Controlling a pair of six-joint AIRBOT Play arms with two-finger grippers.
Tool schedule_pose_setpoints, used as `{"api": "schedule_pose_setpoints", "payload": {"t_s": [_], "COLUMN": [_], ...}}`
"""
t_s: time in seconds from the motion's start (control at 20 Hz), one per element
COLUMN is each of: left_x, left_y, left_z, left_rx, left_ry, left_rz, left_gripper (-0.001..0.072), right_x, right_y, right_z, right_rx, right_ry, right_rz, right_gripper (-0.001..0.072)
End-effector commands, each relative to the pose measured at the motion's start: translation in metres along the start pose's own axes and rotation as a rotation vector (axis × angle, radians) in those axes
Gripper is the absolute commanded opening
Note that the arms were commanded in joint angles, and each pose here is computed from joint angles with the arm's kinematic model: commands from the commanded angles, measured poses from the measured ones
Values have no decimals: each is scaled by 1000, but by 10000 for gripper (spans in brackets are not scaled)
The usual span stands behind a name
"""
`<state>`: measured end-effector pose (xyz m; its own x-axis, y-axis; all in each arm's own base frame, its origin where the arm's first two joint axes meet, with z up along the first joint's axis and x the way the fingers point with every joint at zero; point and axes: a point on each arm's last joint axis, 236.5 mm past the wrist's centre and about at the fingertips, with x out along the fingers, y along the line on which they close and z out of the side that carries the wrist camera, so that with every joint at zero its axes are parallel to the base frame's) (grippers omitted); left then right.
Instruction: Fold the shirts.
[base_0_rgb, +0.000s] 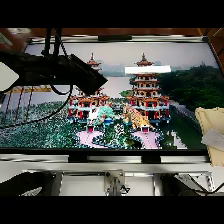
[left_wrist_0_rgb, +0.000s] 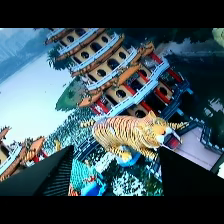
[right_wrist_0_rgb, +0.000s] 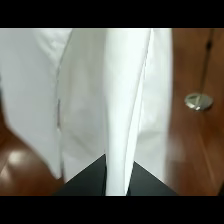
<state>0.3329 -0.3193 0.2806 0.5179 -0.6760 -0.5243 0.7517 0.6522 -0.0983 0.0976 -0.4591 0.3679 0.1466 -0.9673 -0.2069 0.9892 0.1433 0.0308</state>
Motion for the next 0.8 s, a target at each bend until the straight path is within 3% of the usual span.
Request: {"api": "schedule_pose_setpoints", "payload": {"t_s": [0.0,0.25,0.45,0.55,0.75], "left_x": [-2,-10,-14,-17,-18], "left_y": [-9,-13,-8,0,10], "left_z": [43,76,88,92,92], "left_rx": [10,14,50,81,126], "left_ry": [-182,-326,-378,-395,-397], "left_rz": [-2,3,26,55,86], "left_gripper": [603,603,601,601,604], "right_x": [-13,-95,-264,-367,-488], "right_y": [70,190,303,318,300], "right_z": [-38,-51,-92,-134,-193], "right_rx": [-69,-194,-344,-520,-870], "right_ry": [153,187,289,392,447], "right_rz": [191,541,1176,1488,1786], "right_gripper": [83,83,83,83,83]}}
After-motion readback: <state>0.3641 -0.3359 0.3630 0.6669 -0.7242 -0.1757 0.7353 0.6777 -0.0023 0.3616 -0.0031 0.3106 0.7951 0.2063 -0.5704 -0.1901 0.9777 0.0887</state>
